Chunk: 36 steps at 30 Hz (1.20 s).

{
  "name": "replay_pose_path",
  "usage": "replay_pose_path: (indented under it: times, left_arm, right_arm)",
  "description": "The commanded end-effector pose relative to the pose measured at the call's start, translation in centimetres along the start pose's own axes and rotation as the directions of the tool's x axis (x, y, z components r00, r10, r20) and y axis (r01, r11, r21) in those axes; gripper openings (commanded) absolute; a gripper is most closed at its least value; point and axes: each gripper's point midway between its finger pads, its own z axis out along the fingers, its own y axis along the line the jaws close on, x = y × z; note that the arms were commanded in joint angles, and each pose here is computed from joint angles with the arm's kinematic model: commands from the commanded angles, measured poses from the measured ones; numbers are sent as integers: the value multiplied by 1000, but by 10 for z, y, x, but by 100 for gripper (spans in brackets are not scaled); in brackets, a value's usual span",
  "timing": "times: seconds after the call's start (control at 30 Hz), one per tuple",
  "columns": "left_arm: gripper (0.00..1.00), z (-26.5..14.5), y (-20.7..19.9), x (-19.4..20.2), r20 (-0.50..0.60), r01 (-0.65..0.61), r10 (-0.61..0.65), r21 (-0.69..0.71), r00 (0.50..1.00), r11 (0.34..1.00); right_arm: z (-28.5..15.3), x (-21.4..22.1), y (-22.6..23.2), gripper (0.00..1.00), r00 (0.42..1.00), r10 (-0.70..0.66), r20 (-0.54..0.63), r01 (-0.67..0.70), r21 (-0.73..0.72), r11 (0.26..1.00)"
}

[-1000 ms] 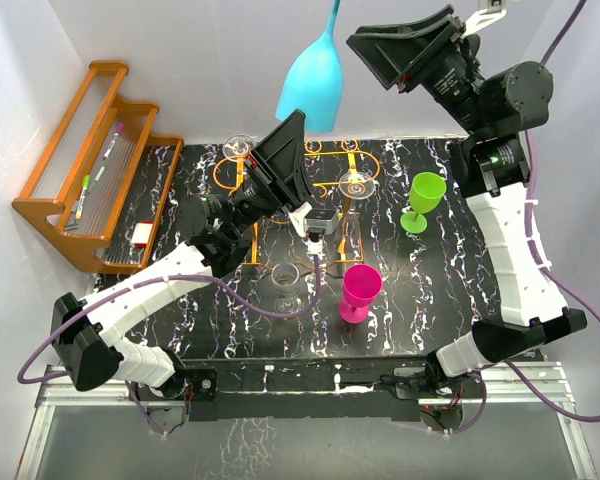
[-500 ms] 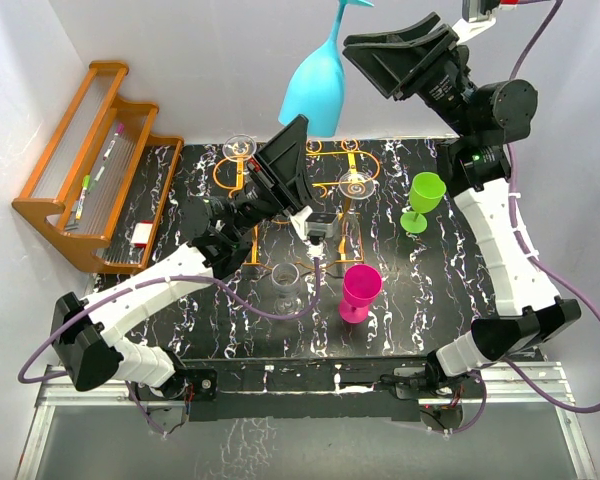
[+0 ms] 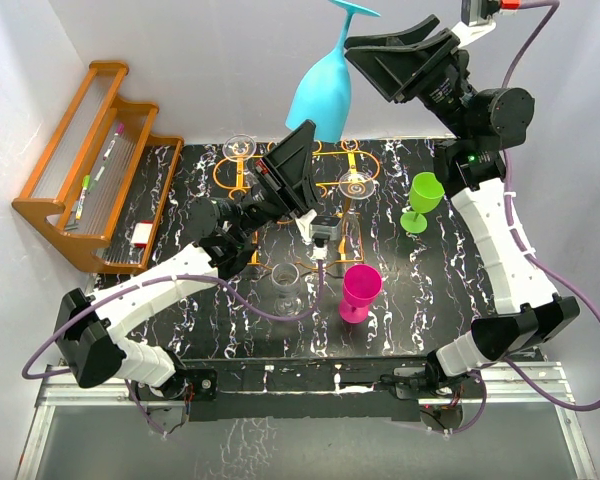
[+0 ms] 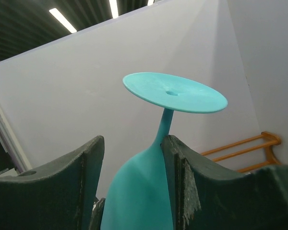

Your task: Place the wine glass upside down on the wine glass rack

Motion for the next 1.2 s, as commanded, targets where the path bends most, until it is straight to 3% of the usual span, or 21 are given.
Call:
replay_pose_path:
  times: [0.0, 0.57, 0.7, 0.77, 1.07, 1.17]
  left_arm:
    - [0, 4, 33, 7, -10, -37, 36, -98, 999, 994]
    - [0, 4, 28, 1, -3, -42, 42, -87, 999, 995]
    - [0, 2, 23, -2, -1, -37, 37, -73, 999, 997]
    - [0, -1, 27, -1, -10, -45, 45, -93, 999, 995]
    - [0, -2, 13, -7, -9, -34, 34, -69, 999, 997]
    - [0, -3, 11, -8, -8, -31, 31, -66, 999, 997]
  right_arm:
    - [-1, -5, 7, 54, 1000, -14, 21, 15, -21, 1000]
    - [-3, 2, -8, 51, 1000, -8, 25, 8, 12, 1000]
    - [-4, 0, -6, 32, 999, -14, 35, 14, 10, 1000]
    - [-5, -1, -7, 27, 999, -15, 40, 15, 16, 1000]
    - [-6, 1, -7, 28, 999, -5, 43, 4, 12, 1000]
    - [-6, 1, -8, 38, 999, 5, 47, -5, 6, 1000]
